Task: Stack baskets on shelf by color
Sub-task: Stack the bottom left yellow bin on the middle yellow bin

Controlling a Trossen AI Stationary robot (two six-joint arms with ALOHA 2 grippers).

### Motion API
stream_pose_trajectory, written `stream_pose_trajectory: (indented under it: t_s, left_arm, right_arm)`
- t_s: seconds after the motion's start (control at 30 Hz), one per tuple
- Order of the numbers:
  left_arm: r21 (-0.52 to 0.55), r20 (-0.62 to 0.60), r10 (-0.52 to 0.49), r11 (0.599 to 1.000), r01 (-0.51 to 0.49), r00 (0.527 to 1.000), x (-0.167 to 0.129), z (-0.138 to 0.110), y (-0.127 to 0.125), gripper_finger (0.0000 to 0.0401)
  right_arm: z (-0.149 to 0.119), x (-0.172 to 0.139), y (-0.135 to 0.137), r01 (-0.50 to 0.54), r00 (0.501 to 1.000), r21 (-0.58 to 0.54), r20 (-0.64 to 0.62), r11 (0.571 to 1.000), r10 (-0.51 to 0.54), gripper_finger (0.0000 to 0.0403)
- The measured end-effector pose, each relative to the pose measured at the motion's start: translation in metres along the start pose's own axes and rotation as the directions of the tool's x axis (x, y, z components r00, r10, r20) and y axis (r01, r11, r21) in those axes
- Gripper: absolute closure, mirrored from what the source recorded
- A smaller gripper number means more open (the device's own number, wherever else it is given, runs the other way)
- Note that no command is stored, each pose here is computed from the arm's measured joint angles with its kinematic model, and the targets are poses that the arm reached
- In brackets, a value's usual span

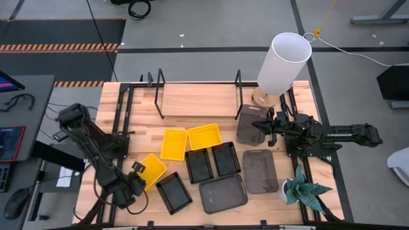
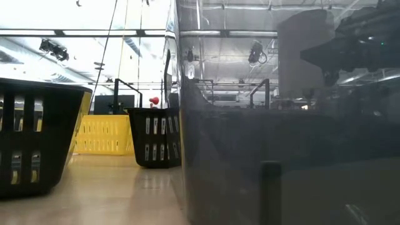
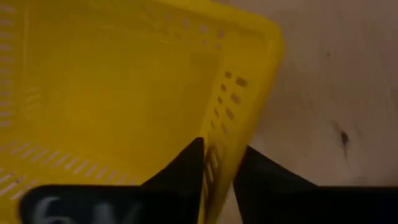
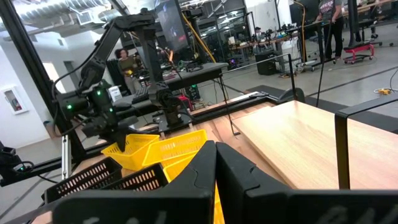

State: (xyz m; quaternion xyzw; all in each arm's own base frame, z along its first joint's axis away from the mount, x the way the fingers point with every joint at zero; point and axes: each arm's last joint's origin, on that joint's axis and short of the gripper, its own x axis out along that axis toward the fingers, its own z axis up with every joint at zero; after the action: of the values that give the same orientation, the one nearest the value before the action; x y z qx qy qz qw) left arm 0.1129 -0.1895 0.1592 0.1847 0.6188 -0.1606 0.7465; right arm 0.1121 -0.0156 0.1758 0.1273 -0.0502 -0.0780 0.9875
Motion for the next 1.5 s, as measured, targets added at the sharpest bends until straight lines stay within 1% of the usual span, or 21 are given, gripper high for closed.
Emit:
stream_pose_trajectory:
  t_s: [0.1,0.13,0.3,0.47,0.7,0.8,0.9,1.03,1.1,1.4,1.5]
  left_arm:
    - [-0.031,-0.006,-0.006,0.999,0.006,1.0,0.0,0.0,0.0,0.0385]
    - [-0.041,-0.009,-0.009,0.999,0.008,1.0,-0.001,0.0,0.0,0.0391]
    - [-0.048,0.006,-0.042,0.998,0.042,0.999,-0.011,0.005,-0.004,0.0395]
    - [-0.076,0.011,-0.052,0.996,0.053,0.999,-0.025,0.014,-0.006,0.0397]
    - [-0.13,-0.04,-0.02,0.991,0.014,0.999,-0.051,0.02,-0.005,0.0399]
    - [-0.145,-0.045,-0.006,0.989,0.0,0.999,-0.063,0.024,-0.005,0.0399]
    - [-0.167,-0.031,0.03,0.985,-0.034,0.999,-0.075,0.028,-0.002,0.04]
    - [-0.208,-0.022,0.076,0.975,-0.078,0.997,-0.084,0.037,0.01,0.04]
    - [-0.211,-0.013,0.089,0.973,-0.09,0.996,-0.085,0.042,0.018,0.04]
    - [-0.21,-0.035,0.124,0.969,-0.128,0.992,-0.08,0.058,0.061,0.04]
    - [-0.231,-0.037,0.141,0.962,-0.146,0.989,-0.078,0.063,0.078,0.04]
  right_arm:
    - [0.0,0.0,0.0,0.0,1.0,0.0,0.0,1.0,0.0,0.0389]
    - [0.0,0.0,0.0,0.0,1.0,0.0,0.0,1.0,0.0,0.0389]
    - [0.0,0.0,0.0,0.0,1.0,0.0,0.0,1.0,0.0,0.0389]
    - [0.0,0.0,0.0,0.0,1.0,0.0,0.0,1.0,0.0,0.0389]
    - [0.0,0.0,0.0,0.0,1.0,0.0,0.0,1.0,0.0,0.0389]
    - [0.0,0.0,0.0,0.0,1.0,0.0,0.0,1.0,0.0,0.0389]
    - [0.0,0.0,0.0,0.0,1.0,0.0,0.0,1.0,0.0,0.0389]
    - [0.0,0.0,0.0,0.0,1.0,0.0,0.0,1.0,0.0,0.0389]
    - [0.0,0.0,0.0,0.0,1.0,0.0,0.0,1.0,0.0,0.0389]
    - [0.0,0.0,0.0,0.0,1.0,0.0,0.0,1.0,0.0,0.0389]
    - [0.0,0.0,0.0,0.0,1.0,0.0,0.0,1.0,0.0,0.0389]
